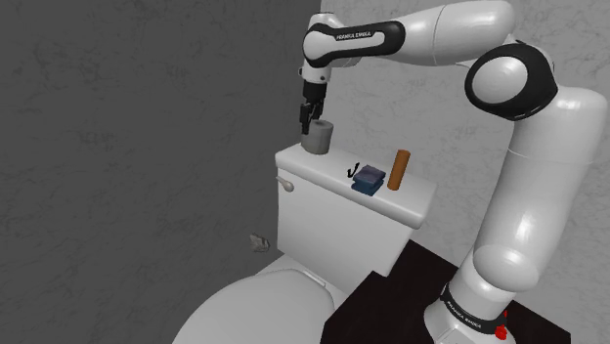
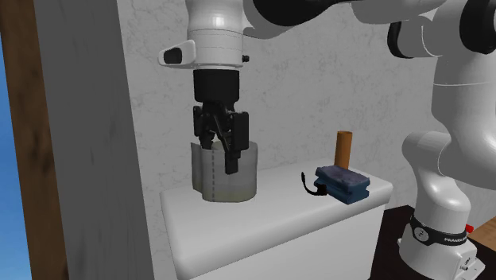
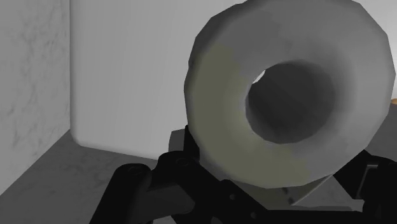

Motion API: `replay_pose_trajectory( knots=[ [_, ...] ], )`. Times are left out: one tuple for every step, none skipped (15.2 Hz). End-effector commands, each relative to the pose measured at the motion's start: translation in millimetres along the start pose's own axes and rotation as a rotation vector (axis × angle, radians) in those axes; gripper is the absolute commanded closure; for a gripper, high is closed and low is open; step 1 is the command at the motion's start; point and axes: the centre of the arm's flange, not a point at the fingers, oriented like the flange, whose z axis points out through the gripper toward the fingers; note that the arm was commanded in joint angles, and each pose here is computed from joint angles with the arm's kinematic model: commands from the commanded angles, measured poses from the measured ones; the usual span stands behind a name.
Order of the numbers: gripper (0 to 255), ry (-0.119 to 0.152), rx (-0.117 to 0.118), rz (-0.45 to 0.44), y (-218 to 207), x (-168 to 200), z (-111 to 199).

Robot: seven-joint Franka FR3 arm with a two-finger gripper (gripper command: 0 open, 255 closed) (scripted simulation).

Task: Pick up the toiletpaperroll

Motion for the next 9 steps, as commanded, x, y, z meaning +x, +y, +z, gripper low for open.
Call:
replay_pose_trajectory(
  knots=[
    [255,0.001,0.0,0.0,0,0,-11],
    [255,0.001,0.0,0.0,0,0,-16],
    [255,0.001,0.0,0.0,0,1,-22],
    [255,0.001,0.0,0.0,0,1,-27],
    [255,0.001,0.0,0.0,0,1,-32],
    [255,0.001,0.0,0.0,0,1,-37],
    [255,0.001,0.0,0.0,0,1,-43],
    [255,0.001,0.0,0.0,0,1,-48],
    [255,0.001,0.0,0.0,0,1,-49]
  ],
)
